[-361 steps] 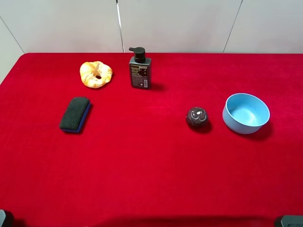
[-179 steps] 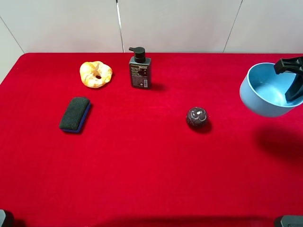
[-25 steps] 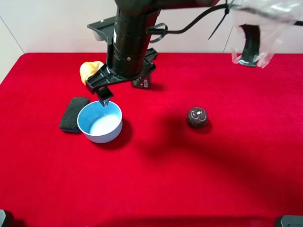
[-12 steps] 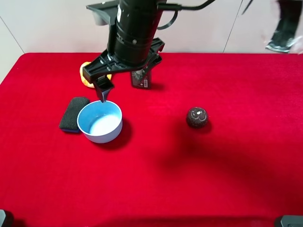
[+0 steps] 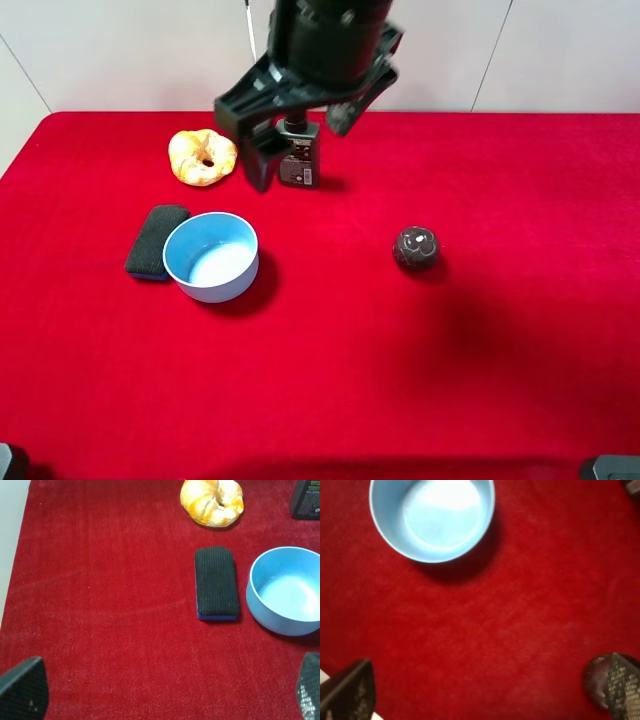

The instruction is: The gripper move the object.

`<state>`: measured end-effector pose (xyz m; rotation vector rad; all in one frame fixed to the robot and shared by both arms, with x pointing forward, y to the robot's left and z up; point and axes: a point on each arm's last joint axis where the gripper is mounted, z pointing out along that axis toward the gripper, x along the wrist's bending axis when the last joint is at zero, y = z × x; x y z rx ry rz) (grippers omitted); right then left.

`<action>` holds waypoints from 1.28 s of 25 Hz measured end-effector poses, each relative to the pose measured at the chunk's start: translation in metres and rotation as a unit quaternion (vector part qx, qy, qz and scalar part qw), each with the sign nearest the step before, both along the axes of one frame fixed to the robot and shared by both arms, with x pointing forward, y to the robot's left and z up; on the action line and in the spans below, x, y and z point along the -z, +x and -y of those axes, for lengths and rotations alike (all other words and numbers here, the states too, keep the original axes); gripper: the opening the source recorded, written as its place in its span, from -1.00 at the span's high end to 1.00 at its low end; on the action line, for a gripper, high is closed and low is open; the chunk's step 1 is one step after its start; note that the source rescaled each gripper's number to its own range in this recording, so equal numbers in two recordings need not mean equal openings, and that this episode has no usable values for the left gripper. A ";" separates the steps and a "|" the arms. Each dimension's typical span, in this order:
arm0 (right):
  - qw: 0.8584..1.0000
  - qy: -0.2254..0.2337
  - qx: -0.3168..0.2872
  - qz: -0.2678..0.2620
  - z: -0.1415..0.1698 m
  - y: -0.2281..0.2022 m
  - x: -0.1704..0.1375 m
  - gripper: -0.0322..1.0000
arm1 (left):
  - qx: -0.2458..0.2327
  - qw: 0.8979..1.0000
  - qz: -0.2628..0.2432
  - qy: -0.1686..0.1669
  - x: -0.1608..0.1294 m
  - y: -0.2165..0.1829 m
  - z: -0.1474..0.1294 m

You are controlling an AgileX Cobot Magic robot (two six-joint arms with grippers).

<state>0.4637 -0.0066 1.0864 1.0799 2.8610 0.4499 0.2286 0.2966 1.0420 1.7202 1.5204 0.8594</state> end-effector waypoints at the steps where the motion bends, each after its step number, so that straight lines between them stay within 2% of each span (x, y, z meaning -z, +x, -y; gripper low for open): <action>1: 1.000 -0.001 -0.002 0.009 0.003 -0.001 -0.005 -1.00 | 0.000 1.000 0.000 0.000 0.000 0.000 0.000; 9: 0.997 0.020 -0.003 0.079 0.029 -0.012 -0.049 -1.00 | 0.000 1.000 0.000 0.000 0.000 0.000 0.000; 16: 0.992 0.027 0.000 0.122 0.053 -0.025 -0.072 -1.00 | 0.000 1.000 0.000 0.000 0.000 0.000 0.000; 20: 0.989 0.039 0.001 0.143 0.076 -0.041 -0.086 -1.00 | 0.000 1.000 0.000 0.000 0.000 0.000 0.000; 24: 0.988 0.044 0.002 0.148 0.098 -0.059 -0.089 -1.00 | 0.000 1.000 0.000 0.000 0.000 0.000 0.000; 32: 0.990 0.042 0.020 0.137 0.135 -0.087 -0.074 -1.00 | 0.000 1.000 0.000 0.000 0.000 0.000 0.000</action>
